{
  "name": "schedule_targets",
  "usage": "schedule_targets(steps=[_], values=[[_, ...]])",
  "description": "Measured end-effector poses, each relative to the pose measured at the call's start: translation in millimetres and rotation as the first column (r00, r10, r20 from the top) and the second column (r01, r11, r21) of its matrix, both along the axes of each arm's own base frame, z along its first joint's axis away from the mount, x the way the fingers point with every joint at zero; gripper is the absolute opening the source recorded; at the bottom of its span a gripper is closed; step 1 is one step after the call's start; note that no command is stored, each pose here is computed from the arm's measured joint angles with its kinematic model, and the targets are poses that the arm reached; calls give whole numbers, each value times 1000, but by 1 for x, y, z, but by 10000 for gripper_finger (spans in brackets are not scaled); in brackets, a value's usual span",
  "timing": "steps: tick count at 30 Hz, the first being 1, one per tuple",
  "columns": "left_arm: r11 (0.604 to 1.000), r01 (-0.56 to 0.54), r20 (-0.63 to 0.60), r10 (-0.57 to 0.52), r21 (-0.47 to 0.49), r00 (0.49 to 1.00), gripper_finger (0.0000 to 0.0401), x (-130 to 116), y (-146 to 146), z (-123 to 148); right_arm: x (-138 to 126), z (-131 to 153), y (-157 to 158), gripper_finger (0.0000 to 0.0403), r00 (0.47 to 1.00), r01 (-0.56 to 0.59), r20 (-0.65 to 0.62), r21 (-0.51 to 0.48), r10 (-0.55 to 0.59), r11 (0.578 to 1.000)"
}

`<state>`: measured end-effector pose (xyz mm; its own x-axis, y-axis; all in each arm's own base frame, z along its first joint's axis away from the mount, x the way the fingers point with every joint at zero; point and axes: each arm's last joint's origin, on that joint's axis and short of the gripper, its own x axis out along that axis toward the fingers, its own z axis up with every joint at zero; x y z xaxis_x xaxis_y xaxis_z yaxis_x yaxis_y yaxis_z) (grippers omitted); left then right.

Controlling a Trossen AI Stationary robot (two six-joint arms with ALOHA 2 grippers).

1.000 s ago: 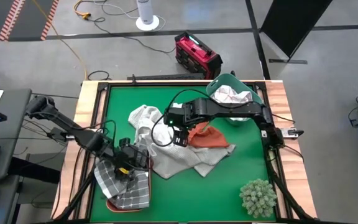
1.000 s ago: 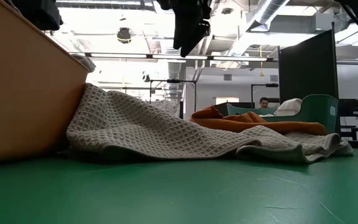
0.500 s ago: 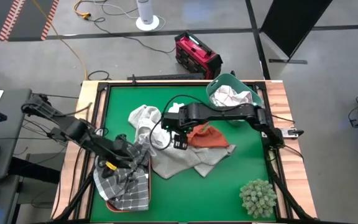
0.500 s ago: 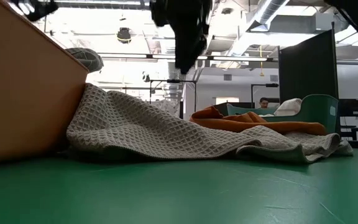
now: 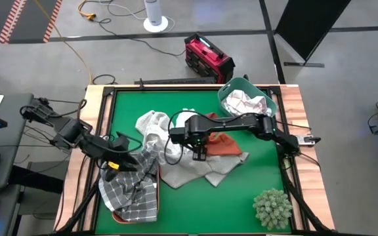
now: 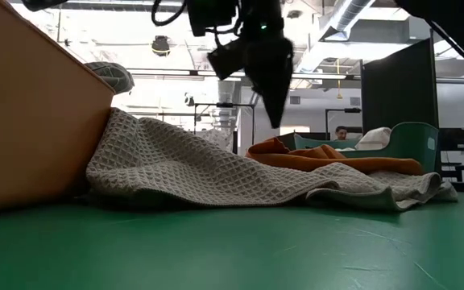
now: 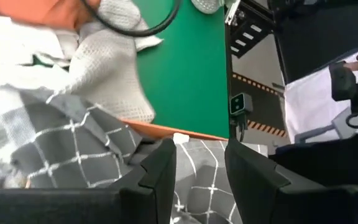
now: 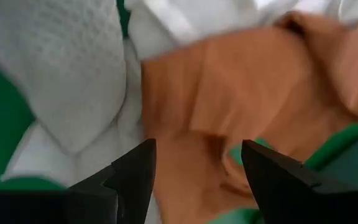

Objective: Sort towels by color in basket
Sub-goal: Put the orange towel into the orange bin

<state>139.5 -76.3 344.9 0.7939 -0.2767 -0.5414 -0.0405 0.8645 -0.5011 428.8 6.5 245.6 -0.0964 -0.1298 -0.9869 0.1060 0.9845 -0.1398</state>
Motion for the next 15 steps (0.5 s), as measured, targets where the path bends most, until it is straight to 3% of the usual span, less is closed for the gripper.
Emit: schedule_targets(steps=[4,8,15], values=[[998,-56,-17,56,5,998,129,-8,7,0,1,-1,-6,265,997,78,9,100,-79,992],[994,-106,-3,106,-4,994,129,-11,14,2,0,-26,-13,265,991,134,-14,89,-133,987],[994,-100,-23,100,-32,995,129,-19,18,3,-8,-78,-16,253,987,151,-65,80,-146,985]])
